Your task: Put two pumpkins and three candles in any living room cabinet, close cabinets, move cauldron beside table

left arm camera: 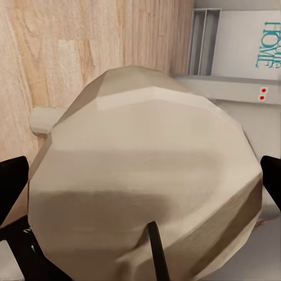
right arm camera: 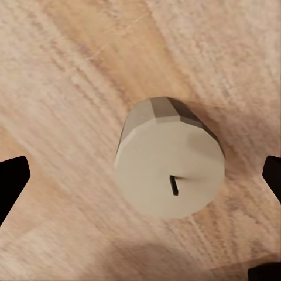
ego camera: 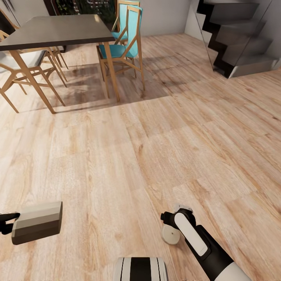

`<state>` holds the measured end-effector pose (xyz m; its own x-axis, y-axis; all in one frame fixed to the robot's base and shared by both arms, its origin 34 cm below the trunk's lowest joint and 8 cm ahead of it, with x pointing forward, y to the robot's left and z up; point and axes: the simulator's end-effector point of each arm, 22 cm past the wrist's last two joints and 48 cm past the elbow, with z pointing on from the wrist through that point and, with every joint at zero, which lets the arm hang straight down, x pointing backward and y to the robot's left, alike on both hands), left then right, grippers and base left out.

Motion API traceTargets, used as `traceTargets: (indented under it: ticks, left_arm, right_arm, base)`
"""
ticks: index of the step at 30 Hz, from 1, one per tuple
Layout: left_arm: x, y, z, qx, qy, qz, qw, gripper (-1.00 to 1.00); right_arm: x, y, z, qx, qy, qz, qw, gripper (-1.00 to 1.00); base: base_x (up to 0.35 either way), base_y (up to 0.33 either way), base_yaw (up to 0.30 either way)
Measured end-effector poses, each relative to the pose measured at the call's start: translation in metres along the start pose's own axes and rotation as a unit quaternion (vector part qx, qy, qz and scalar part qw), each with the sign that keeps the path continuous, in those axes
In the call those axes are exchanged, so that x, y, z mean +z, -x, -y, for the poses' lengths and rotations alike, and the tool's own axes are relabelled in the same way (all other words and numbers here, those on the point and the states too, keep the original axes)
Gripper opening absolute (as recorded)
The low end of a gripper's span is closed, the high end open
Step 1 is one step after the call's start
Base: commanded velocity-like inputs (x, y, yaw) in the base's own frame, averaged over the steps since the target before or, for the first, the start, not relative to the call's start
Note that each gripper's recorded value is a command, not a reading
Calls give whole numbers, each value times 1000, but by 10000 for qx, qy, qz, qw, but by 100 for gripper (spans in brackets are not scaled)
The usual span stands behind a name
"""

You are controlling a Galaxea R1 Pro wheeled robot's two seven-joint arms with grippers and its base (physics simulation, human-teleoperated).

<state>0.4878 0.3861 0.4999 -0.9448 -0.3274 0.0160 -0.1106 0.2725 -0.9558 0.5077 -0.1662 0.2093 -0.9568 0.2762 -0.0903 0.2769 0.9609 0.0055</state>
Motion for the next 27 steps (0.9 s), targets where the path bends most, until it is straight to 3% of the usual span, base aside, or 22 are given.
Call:
traceTargets:
  ticks: [6, 15, 27]
  left_arm:
    - [3, -3, -15, -63, 164, -112, 9998, -100]
    - [4, -4, -16, -40, 185, -129, 9997, -100]
    - [9, -4, -33, -231, 242, -189, 9993, -100]
  right_arm:
    - [10, -8, 2, -3, -36, -115, 9999, 100]
    - [10, -8, 3, -6, -40, -112, 9999, 100]
    - [29, -23, 0, -5, 65, -322, 9995, 100]
  base:
    - [0, 0, 0]
    - [0, 0, 0]
    - [0, 0, 0]
